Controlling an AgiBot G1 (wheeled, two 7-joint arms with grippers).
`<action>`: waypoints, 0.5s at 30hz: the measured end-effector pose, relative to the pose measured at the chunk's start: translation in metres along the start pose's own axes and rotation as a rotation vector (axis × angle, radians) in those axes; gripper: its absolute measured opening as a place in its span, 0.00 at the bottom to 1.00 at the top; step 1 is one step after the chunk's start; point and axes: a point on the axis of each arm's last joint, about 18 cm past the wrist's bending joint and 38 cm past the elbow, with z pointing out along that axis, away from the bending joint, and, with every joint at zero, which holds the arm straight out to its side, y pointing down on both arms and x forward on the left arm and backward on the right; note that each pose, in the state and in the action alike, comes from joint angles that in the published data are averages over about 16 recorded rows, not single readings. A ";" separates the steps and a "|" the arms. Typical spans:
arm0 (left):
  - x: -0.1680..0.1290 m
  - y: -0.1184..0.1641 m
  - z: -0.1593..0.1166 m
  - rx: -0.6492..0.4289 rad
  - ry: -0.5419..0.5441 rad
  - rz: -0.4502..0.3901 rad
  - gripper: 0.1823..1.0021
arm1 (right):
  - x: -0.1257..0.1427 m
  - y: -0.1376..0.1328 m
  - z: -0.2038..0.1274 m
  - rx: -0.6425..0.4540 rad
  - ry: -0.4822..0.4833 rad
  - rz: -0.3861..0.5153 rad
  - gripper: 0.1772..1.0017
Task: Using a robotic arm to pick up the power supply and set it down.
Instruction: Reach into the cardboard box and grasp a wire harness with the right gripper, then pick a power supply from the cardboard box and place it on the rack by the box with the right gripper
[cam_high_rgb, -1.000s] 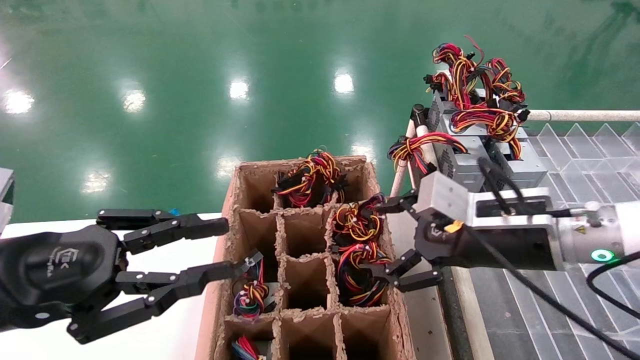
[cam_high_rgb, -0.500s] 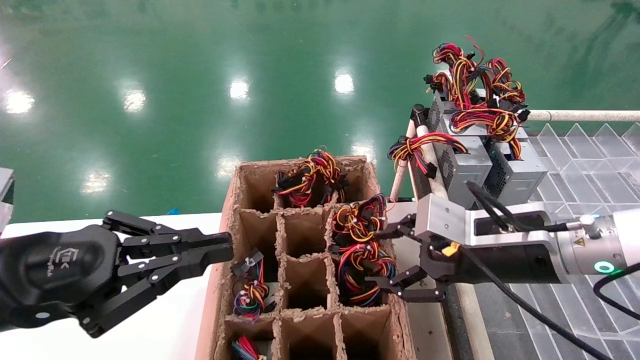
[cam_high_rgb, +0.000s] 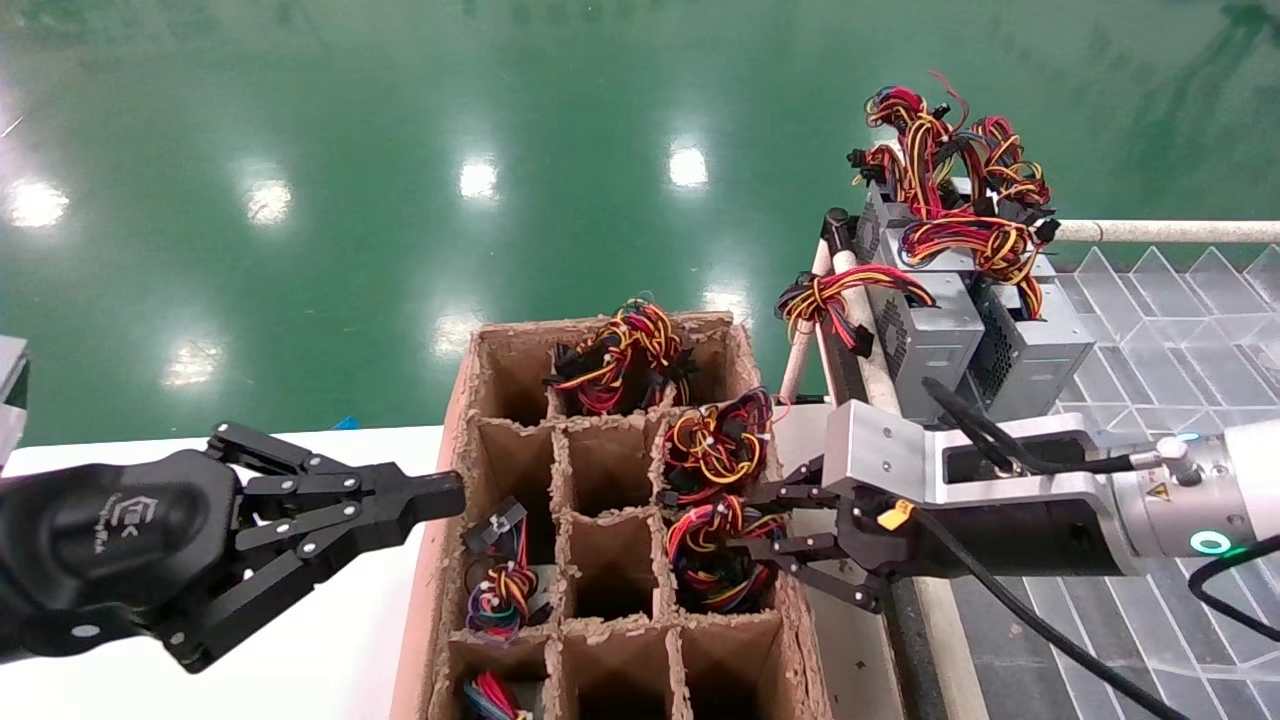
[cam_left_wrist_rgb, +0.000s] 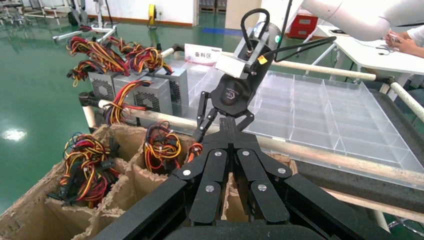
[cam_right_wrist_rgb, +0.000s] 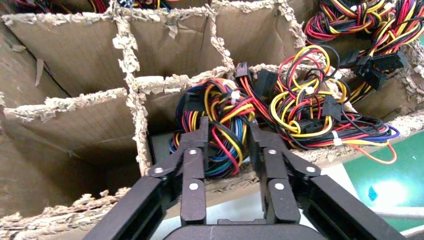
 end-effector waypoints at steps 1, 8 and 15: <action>0.000 0.000 0.000 0.000 0.000 0.000 0.01 | 0.000 0.000 0.000 0.001 -0.001 0.000 0.30; 0.000 0.000 0.000 0.000 0.000 0.000 0.01 | -0.002 -0.004 -0.002 0.019 -0.006 0.010 0.16; 0.000 0.000 0.000 0.000 0.000 0.000 0.01 | -0.001 -0.018 -0.014 0.084 -0.003 0.026 0.10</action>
